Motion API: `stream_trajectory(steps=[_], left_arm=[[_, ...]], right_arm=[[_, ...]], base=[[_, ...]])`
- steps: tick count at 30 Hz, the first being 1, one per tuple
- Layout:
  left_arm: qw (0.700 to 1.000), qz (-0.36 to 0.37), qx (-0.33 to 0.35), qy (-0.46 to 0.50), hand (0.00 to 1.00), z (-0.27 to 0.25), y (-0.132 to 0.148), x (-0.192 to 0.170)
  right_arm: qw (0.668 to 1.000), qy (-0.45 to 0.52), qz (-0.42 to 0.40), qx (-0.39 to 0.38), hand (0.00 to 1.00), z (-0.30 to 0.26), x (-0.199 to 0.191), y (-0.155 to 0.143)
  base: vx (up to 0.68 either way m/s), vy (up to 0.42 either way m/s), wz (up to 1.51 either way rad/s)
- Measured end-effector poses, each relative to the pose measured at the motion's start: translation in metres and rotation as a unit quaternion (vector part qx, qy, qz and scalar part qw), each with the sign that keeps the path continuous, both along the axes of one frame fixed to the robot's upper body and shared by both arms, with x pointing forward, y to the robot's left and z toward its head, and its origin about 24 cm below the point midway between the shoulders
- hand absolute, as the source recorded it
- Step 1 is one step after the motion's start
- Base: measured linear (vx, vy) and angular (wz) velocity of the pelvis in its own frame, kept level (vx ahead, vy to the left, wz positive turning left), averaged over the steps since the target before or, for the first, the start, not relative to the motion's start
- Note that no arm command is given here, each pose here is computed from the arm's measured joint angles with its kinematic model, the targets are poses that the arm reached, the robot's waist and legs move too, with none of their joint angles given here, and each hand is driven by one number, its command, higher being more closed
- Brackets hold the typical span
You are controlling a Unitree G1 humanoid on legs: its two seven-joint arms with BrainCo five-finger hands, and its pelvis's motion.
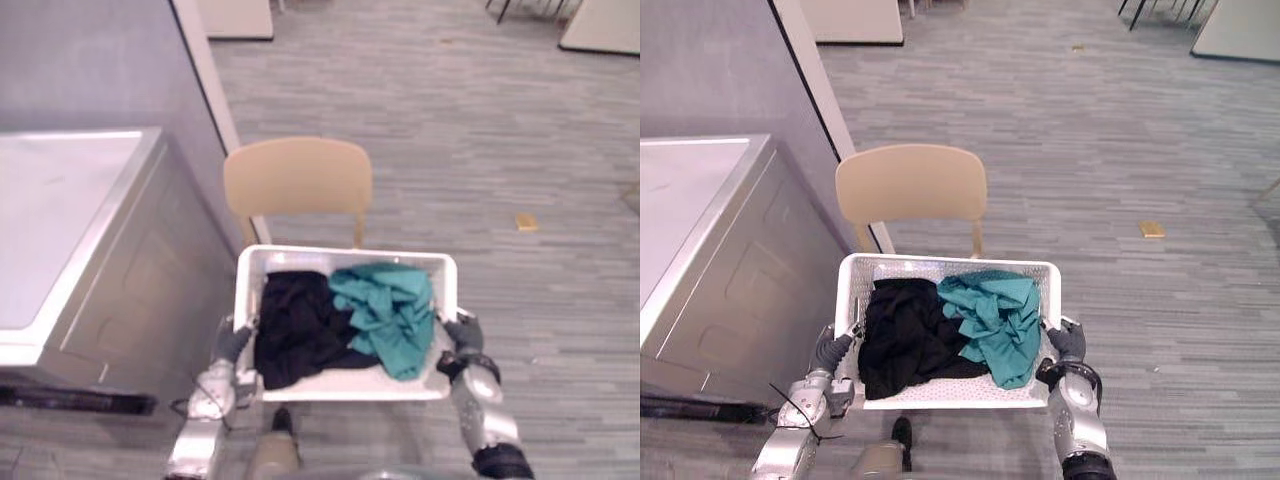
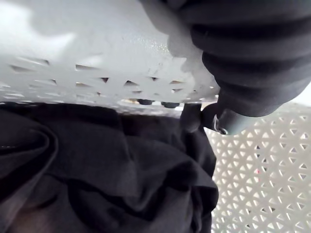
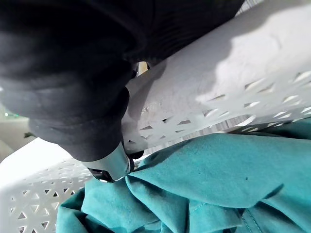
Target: Pick up the laundry basket with both hands and put the clothes into the washing machine.
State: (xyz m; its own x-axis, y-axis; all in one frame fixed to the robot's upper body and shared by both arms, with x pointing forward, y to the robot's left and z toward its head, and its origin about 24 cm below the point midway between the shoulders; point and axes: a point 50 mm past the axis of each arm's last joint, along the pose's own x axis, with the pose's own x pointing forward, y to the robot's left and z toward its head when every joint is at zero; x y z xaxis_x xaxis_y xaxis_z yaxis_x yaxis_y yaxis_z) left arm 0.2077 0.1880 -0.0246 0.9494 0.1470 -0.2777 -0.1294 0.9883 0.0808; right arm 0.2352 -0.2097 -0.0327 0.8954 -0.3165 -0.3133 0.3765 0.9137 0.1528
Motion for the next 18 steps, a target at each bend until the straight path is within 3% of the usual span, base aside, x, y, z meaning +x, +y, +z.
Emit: stream_trajectory(steps=[3,10,14,18], left_arm=[[1.0,0.009,-0.002,-0.029,1.0,0.012,0.002,0.016],[0.994,0.031,0.03,-0.1,1.0,0.066,0.038,0.1],[0.98,0.049,0.049,-0.185,1.0,0.141,0.052,0.149],[0.962,0.073,0.063,-0.256,1.0,0.204,0.06,0.171]], right_arm=[[0.999,-0.031,0.023,-0.015,1.0,0.019,0.03,0.001],[0.988,-0.096,0.102,-0.057,1.0,0.098,0.127,0.028],[0.976,-0.182,0.103,-0.053,1.0,0.171,0.16,0.042],[0.96,-0.258,0.094,-0.044,1.0,0.229,0.172,0.055]], base=[[-0.2,0.009,0.05],[-0.28,-0.043,-0.02],[-0.15,0.014,-0.07],[-0.05,-0.005,-0.01]])
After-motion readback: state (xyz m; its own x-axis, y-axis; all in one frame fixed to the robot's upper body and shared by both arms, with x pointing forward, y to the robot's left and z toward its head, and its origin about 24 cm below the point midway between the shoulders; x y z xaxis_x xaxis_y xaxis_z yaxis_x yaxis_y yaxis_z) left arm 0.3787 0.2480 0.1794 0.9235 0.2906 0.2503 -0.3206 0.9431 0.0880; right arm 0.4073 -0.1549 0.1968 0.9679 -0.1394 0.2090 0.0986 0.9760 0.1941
